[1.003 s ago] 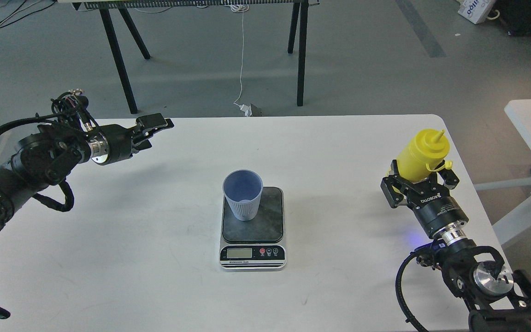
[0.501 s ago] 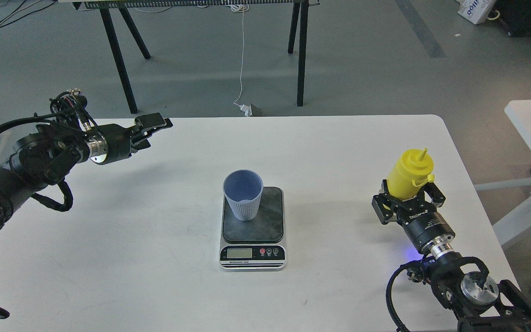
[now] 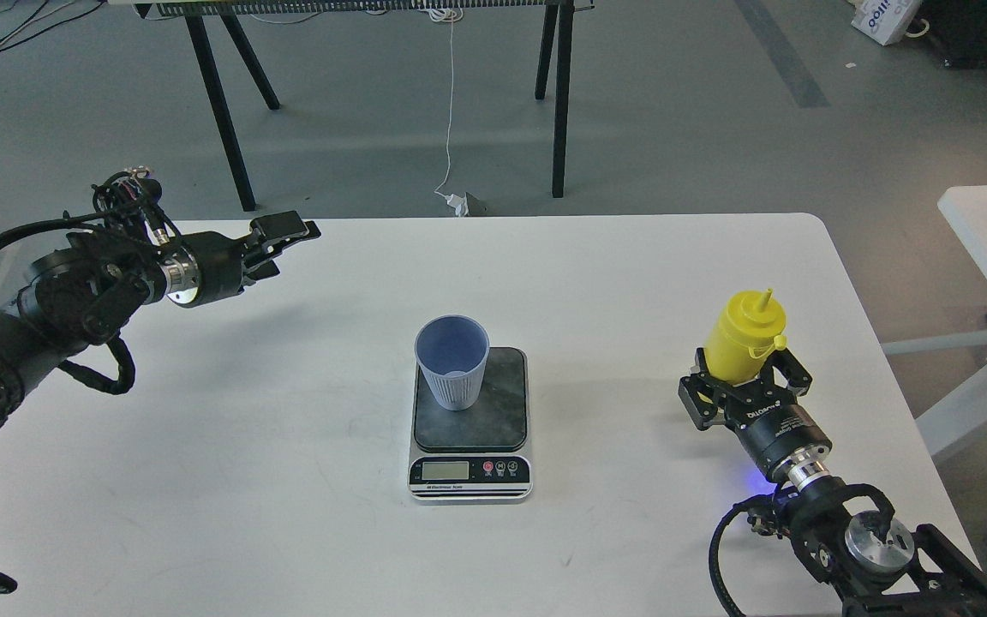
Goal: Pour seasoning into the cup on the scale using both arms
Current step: 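Lower the yellow bottle upright onto the table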
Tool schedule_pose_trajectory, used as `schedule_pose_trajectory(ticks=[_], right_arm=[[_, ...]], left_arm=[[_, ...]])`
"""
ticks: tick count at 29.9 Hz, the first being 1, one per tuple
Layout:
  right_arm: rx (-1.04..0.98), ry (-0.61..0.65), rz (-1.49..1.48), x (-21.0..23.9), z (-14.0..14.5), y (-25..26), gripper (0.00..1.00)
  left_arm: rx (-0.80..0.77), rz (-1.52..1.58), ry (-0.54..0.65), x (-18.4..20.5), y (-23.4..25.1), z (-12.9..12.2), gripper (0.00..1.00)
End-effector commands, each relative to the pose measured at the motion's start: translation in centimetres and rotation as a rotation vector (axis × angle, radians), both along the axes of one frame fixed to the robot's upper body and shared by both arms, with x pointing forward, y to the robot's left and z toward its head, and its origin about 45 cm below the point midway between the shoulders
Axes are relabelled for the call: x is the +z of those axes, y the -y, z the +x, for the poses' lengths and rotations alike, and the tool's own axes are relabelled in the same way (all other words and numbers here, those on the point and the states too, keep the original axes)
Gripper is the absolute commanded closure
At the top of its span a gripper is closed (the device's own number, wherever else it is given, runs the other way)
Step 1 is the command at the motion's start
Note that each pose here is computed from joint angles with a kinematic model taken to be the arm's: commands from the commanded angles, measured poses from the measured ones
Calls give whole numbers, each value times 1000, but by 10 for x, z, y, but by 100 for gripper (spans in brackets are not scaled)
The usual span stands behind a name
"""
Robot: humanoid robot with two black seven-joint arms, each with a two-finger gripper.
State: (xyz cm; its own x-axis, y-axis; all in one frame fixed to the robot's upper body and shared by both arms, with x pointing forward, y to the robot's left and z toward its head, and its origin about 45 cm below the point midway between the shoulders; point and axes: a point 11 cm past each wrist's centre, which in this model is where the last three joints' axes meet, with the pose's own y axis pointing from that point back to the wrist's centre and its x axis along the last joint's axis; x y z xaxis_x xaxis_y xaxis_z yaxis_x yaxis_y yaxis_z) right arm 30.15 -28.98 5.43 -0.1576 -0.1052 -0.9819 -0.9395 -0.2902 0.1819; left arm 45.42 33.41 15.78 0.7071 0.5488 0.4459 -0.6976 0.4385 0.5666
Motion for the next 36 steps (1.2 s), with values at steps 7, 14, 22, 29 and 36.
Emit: schedule_pose_trajectory(ticks=[7,14,22,29,36], right_arm=[[8,-2,-3,0,0,-2,23],[8,0,-4,0,1,-2,5],[15,-2,-5,-1,-3,-2,1],[6,-30,-50,-6,-18,20,1],[38,6,-56,9,-39,23,1]], left_arm=[[5,0,-10,-5,-2,-3,0],[1,-3,-10,-5,1,-3,0],[-1,-4,-10,-5,1,-3,0],[1,-3,-10,-5,1,-3,0],[2,-3,-15,-8,0,-5,0]])
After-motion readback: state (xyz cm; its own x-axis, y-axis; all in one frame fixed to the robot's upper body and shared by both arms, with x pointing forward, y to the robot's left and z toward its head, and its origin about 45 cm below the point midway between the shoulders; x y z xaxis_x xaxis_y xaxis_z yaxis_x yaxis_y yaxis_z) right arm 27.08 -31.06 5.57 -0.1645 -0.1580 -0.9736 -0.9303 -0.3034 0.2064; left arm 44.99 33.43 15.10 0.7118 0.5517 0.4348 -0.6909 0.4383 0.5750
